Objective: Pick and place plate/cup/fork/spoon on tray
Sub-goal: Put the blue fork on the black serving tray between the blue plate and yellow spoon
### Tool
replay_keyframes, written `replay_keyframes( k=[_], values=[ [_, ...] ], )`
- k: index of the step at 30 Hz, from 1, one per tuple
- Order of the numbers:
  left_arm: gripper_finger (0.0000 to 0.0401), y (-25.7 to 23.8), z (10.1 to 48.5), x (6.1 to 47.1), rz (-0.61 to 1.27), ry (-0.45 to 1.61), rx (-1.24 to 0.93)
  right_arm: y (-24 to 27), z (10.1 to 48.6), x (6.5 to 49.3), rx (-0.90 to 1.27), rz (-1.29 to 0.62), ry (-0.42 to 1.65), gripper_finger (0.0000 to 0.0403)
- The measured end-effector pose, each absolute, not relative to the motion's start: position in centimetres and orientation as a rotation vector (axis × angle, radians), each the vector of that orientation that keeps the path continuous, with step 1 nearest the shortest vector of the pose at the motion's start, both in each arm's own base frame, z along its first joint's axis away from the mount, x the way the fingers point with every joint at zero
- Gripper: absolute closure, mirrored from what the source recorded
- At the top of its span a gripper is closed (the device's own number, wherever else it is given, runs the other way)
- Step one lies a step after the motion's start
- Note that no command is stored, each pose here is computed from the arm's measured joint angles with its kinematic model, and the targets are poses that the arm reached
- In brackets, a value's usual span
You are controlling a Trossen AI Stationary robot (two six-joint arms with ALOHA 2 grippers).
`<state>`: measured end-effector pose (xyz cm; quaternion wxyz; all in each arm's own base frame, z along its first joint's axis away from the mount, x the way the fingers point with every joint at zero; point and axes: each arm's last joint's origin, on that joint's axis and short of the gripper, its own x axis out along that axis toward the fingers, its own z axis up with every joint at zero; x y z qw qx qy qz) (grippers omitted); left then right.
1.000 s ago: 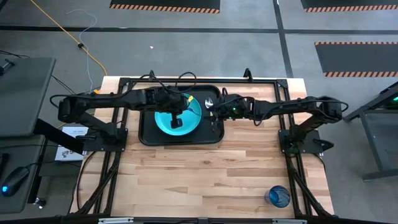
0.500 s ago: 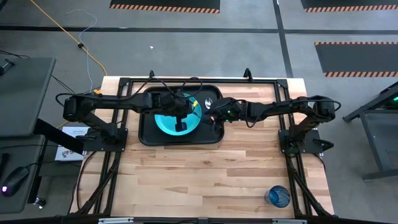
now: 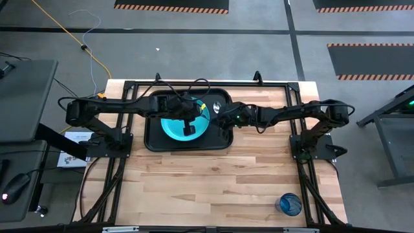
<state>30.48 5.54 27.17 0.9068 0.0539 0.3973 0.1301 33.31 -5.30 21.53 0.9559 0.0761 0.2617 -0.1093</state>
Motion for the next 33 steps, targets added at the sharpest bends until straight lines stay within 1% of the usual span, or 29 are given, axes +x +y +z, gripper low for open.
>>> replay_keyframes(
  k=[3,6,10,12,14,18,19,22,25,29,33],
  values=[
    [0.0389,5.6,27.3,30.6,0.275,0.808,0.118,-5.4,21.5,33.3,0.154,-0.233,0.534,0.0389],
    [0.0367,5.7,28.2,30.4,0.337,0.834,0.189,-5.4,21.4,33.1,0.152,-0.258,0.551,0.0399],
    [0.0327,6.1,31.8,29.3,0.505,0.843,0.268,-6.0,21.2,32.5,0.143,-0.34,0.606,0.04],
    [0.0308,6.0,34.2,28.2,0.545,0.8,0.28,-6.5,21.0,32.1,0.164,-0.383,0.641,0.0401],
    [0.0292,5.8,36.2,26.8,0.535,0.724,0.254,-6.8,20.9,31.8,0.191,-0.42,0.657,0.0401],
    [0.0278,4.8,38.3,22.7,0.4,0.566,0.133,-7.0,19.8,31.2,0.253,-0.47,0.664,0.0402],
    [0.0279,4.6,38.2,21.5,0.384,0.542,0.121,-7.0,19.4,31.0,0.27,-0.475,0.653,0.0402],
    [0.0284,3.7,37.5,18.4,0.342,0.38,0.085,-6.9,18.4,30.6,0.334,-0.482,0.563,0.0402],
    [0.0293,3.0,35.6,15.9,0.312,0.214,0.056,-7.0,18.0,30.4,0.439,-0.486,0.4,0.0402],
    [0.0299,2.4,32.1,13.7,0.297,0.005,-0.016,-7.1,17.8,30.4,0.562,-0.53,0.206,0.0402],
    [0.0299,2.1,29.0,12.7,0.276,-0.159,-0.127,-7.5,16.5,31.3,0.659,-0.616,0.18,0.0402]
  ],
)
